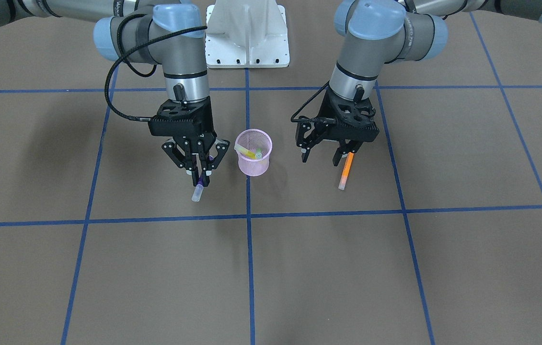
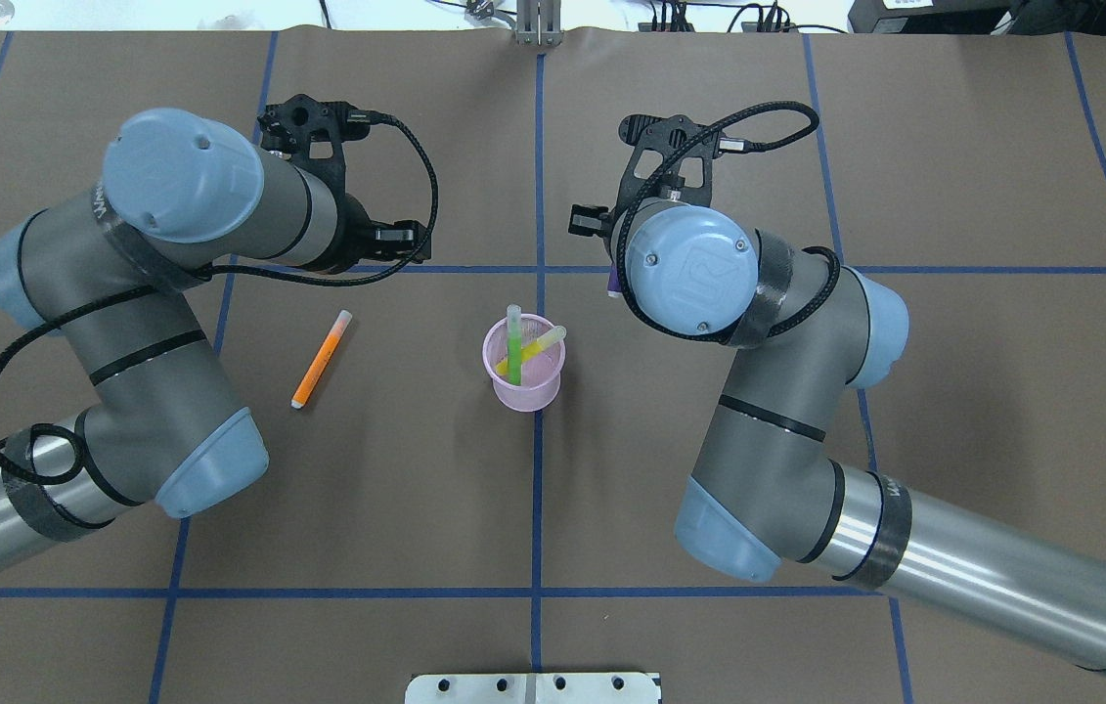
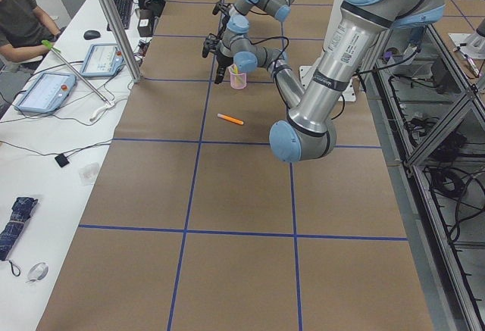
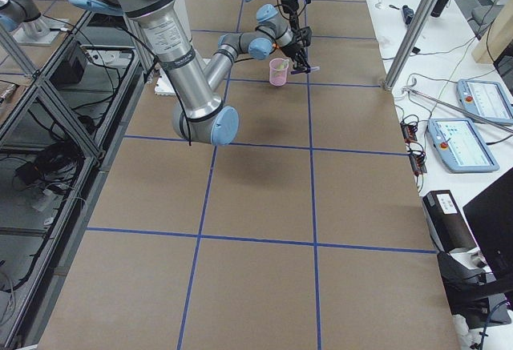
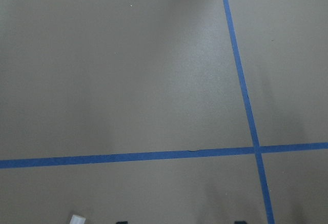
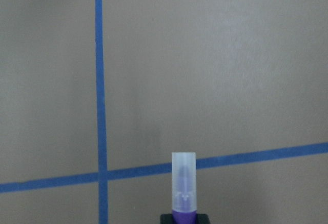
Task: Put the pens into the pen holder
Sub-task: 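Lift the purple marker with the right gripper and carry it over the cup, then lower the purple marker into the cup, open and withdraw the right gripper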
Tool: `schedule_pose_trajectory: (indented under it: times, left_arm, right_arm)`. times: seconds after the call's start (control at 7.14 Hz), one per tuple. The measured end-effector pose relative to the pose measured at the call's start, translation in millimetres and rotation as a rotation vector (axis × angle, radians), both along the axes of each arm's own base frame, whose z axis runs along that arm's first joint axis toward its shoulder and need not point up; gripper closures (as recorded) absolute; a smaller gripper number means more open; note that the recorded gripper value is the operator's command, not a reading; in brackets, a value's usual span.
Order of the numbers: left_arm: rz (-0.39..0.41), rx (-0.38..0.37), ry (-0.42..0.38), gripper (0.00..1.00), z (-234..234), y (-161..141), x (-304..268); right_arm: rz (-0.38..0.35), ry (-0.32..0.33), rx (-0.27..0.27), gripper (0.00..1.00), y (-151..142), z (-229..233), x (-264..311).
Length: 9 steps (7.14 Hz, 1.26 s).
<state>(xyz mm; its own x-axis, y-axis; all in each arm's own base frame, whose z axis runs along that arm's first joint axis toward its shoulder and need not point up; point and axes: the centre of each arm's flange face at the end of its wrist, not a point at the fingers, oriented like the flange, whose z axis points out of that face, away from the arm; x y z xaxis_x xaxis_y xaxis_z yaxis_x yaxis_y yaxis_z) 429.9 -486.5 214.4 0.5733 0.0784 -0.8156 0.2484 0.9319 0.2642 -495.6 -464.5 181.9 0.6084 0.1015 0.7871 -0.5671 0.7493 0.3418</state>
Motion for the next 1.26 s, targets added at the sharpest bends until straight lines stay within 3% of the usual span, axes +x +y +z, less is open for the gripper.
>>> schedule_pose_trajectory:
  times: [0.28, 0.56, 0.84, 1.26]
  left_arm:
    - [-0.003, 0.001, 0.0, 0.25, 0, -2, -2]
    - [-0.003, 0.009, -0.017, 0.25, 8, -6, -9]
    - [0.027, 0.027, -0.049, 0.25, 28, -15, -28]
    - [0.056, 0.024, -0.053, 0.24, 44, -18, -53]
  right_arm:
    - [0.057, -0.078, 0.139, 1.0, 38, -19, -17]
    - [0.089, -0.108, 0.213, 1.0, 77, -25, -40]
    - [0.107, -0.093, 0.245, 1.0, 103, -22, -58]
    - [0.123, -0.072, 0.259, 1.0, 108, -8, -75]
